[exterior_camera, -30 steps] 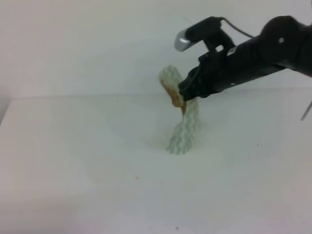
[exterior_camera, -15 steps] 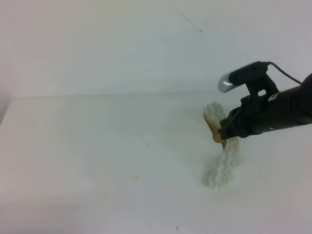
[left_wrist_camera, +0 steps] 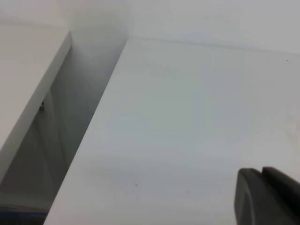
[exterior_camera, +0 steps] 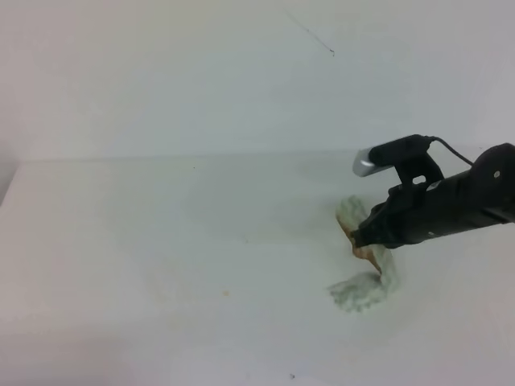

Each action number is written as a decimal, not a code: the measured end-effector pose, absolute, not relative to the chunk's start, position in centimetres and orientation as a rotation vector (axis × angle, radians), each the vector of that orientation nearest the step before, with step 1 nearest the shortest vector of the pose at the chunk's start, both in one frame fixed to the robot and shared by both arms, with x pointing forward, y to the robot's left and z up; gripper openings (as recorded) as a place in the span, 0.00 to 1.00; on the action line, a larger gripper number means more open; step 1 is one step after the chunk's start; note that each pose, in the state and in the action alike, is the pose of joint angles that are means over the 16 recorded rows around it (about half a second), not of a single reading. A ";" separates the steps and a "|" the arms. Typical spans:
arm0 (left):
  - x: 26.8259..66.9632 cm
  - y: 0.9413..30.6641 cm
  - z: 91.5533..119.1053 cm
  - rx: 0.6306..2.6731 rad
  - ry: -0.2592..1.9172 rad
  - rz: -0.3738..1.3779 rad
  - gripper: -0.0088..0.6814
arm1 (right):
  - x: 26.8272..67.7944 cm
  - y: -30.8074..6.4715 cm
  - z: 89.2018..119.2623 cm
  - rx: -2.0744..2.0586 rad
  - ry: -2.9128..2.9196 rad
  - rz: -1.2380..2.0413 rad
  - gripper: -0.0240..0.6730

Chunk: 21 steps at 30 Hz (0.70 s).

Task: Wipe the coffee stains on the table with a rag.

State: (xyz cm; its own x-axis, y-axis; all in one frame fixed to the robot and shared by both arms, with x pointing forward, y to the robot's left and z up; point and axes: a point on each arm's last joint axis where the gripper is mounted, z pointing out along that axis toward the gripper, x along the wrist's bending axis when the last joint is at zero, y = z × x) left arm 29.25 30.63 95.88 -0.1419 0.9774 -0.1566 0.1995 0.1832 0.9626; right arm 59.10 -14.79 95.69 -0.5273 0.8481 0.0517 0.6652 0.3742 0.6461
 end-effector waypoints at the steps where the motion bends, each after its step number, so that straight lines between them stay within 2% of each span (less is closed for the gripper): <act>1: 29.3 30.6 95.9 1.169 1.535 1.060 0.01 | 59.1 -14.8 95.8 1.337 2.342 0.907 0.26; 9: 29.3 30.6 96.0 1.169 1.536 1.060 0.01 | 58.8 -15.0 98.6 1.321 2.262 0.989 0.62; 13: 29.3 30.6 96.0 1.169 1.536 1.060 0.01 | 58.0 -15.2 101.3 1.263 2.221 1.036 0.69; 15: 29.3 30.6 96.0 1.169 1.536 1.060 0.01 | 57.4 -15.5 103.0 1.214 2.201 1.058 0.65; 21: 29.3 30.6 96.0 1.169 1.536 1.060 0.01 | 54.1 -16.7 109.1 1.032 2.132 1.113 0.37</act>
